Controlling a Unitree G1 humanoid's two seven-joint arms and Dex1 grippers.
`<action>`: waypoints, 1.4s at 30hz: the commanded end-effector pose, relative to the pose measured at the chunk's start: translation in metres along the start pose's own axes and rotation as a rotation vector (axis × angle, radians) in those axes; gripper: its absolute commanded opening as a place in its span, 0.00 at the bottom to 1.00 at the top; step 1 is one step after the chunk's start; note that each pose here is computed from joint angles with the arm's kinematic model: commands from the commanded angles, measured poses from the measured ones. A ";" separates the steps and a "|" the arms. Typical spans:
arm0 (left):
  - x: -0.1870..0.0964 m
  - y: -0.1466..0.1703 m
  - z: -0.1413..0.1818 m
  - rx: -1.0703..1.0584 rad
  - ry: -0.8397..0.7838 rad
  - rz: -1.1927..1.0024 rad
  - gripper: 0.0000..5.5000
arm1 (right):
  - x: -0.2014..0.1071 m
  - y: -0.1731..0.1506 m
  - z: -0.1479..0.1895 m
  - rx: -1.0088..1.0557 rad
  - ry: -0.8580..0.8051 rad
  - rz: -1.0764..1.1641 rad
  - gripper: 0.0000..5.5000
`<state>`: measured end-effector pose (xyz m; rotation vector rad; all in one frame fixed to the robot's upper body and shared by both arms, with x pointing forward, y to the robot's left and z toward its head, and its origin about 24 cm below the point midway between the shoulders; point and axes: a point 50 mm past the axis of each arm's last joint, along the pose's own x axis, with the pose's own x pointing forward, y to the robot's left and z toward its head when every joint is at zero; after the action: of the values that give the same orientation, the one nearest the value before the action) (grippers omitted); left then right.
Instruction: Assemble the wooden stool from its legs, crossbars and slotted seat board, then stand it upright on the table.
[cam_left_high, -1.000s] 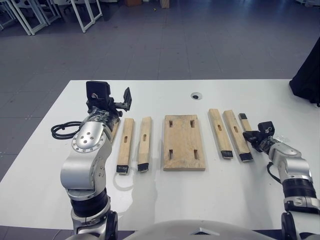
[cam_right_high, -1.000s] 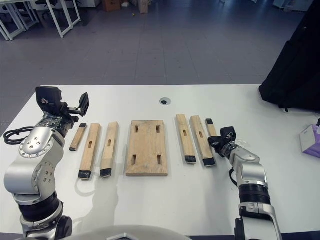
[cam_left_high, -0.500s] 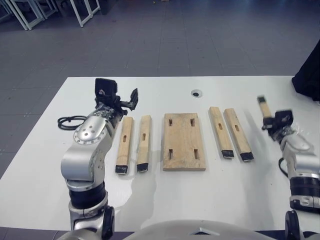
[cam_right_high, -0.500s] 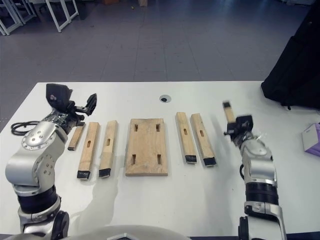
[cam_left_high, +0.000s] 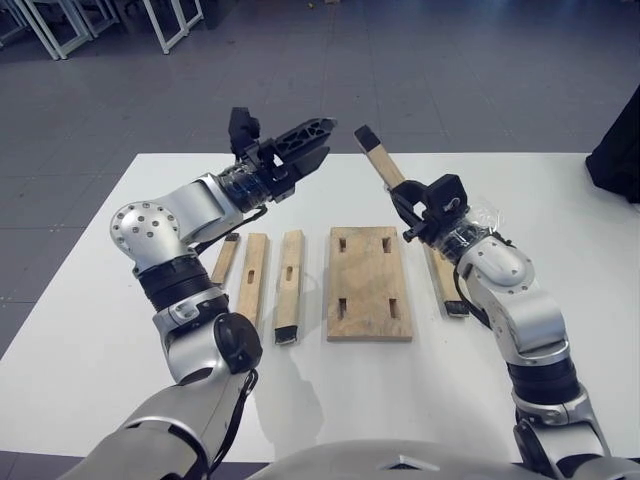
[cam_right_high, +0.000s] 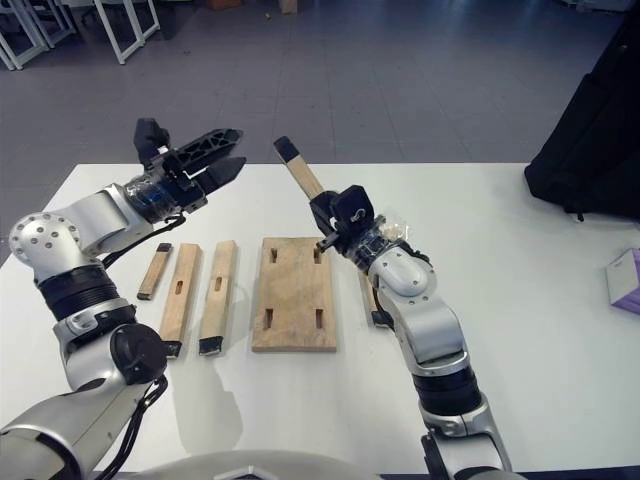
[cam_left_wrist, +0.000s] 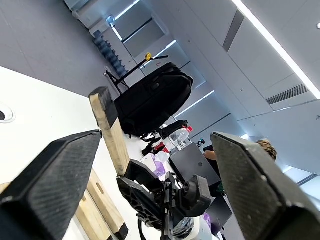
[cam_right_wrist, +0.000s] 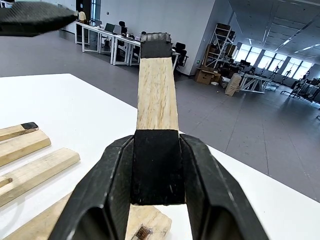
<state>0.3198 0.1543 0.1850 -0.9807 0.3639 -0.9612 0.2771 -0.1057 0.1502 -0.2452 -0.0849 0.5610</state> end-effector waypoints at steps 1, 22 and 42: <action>0.003 0.015 -0.003 -0.016 0.001 0.087 0.73 | 0.006 0.009 0.012 -0.003 -0.034 0.020 0.23; 0.010 0.017 -0.003 -0.038 0.014 0.098 0.51 | 0.007 0.047 0.007 0.076 0.006 0.129 0.23; 0.013 0.011 -0.003 -0.113 -0.034 0.075 0.09 | 0.008 0.046 0.011 0.069 0.006 0.138 0.23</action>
<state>0.3319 0.1502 0.1656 -1.0774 0.4465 -0.8100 0.2570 -0.0603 0.1505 -0.1800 -0.0640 0.7058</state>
